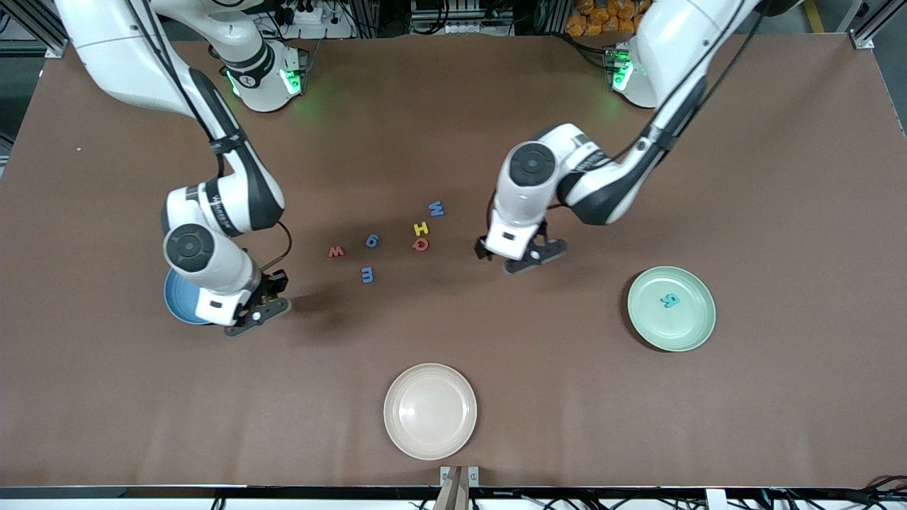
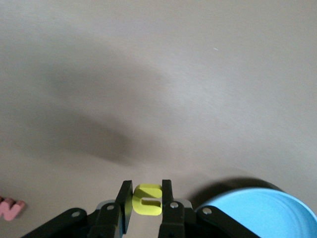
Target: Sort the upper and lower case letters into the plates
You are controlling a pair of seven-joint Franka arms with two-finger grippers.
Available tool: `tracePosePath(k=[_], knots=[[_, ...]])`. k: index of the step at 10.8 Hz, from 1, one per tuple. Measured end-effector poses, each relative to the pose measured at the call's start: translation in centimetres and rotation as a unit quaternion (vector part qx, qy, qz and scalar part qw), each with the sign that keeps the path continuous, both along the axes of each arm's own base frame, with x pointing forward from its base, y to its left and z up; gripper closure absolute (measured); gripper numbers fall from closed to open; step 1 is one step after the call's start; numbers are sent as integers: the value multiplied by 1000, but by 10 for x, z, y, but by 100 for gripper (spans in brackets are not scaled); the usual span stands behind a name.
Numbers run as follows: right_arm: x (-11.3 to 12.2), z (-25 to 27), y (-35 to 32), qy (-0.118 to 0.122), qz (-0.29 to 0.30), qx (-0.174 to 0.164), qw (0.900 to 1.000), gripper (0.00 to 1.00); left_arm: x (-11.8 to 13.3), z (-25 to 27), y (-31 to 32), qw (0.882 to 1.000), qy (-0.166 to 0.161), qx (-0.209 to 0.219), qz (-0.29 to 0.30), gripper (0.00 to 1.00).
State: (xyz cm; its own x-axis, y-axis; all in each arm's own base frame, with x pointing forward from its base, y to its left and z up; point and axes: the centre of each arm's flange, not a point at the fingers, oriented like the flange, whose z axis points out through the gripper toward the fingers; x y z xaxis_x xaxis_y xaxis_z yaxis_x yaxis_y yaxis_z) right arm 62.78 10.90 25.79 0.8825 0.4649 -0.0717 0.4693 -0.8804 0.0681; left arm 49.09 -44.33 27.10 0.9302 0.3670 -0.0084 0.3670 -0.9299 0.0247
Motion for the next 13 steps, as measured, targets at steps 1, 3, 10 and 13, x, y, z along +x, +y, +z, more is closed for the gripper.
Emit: tracePosePath(k=[1,3,10,13], knots=[[1,3,-16,7,-13,-3,1000,72,-14,-7,-15,1000,5,2,-9,0],[0,1,-51,26,-41,-8,999,72,-39,-24,-43,999,11,10,-29,0],[-9,-11,-95,56,-83,-13,995,50,-104,-68,-116,998,12,30,-56,0],[-9,-11,-101,56,-88,-12,995,14,-107,-80,-122,998,18,31,-58,0]])
